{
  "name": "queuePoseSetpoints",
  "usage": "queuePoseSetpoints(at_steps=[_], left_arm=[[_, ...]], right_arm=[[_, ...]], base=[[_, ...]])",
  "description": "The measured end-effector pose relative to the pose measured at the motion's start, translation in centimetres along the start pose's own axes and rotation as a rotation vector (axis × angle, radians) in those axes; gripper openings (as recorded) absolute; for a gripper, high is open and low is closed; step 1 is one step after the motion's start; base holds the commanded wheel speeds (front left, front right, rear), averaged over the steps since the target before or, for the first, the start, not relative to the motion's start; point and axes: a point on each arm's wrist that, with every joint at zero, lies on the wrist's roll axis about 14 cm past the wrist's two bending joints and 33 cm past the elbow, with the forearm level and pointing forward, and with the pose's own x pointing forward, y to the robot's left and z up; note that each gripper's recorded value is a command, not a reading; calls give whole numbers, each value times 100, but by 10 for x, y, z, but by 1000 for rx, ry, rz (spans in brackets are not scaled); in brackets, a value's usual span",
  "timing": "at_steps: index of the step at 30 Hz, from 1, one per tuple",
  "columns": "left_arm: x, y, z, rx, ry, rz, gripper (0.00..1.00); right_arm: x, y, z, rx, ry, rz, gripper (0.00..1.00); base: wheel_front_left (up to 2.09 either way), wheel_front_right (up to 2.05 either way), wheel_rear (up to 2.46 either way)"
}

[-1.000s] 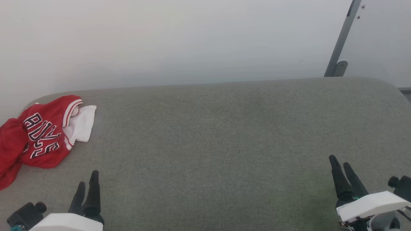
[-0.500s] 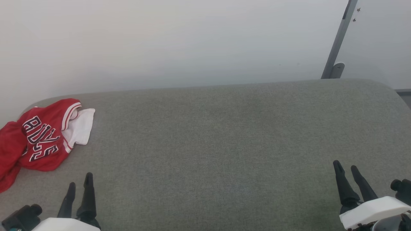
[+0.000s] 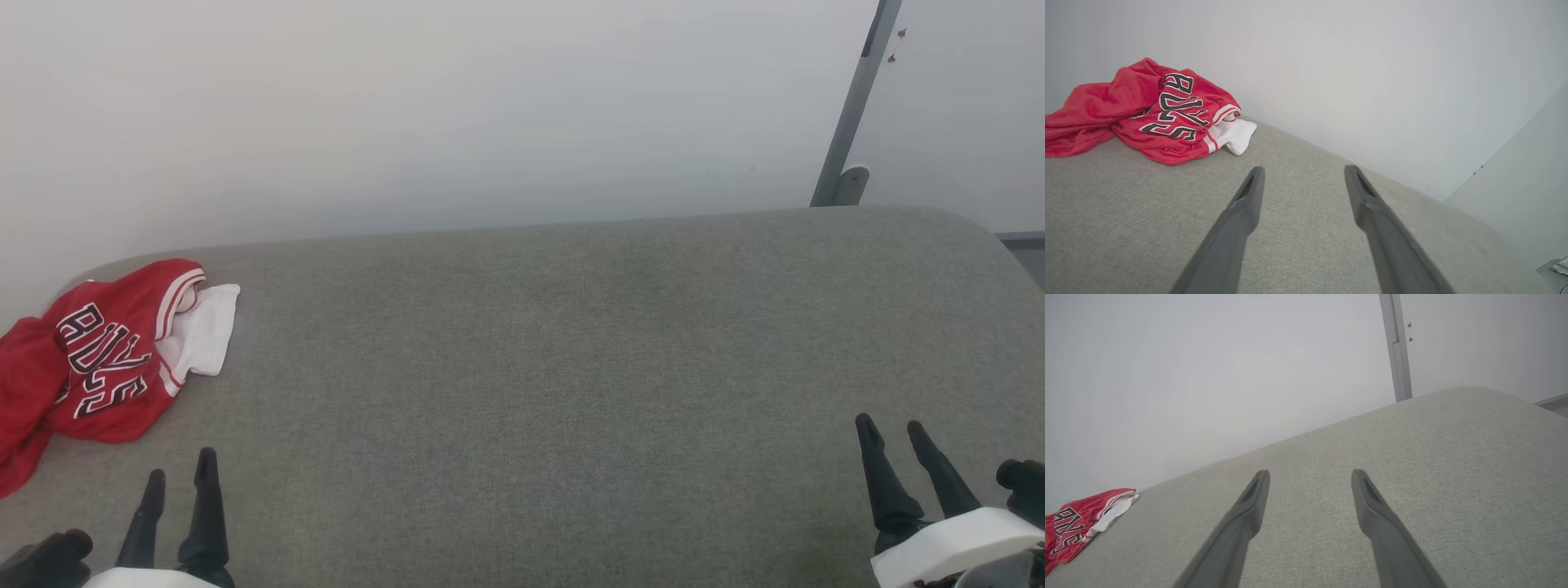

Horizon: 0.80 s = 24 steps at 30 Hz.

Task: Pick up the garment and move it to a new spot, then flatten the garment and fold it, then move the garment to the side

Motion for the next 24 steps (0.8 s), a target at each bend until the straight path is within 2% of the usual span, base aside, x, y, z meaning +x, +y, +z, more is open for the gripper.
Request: queuePoseSetpoints(at_steps=[24], left_arm=[[-7,4,7,168,-37,-34,100]], right_arm=[[-6,10,18,-206,-64,67,100]], base=[[0,0,0]])
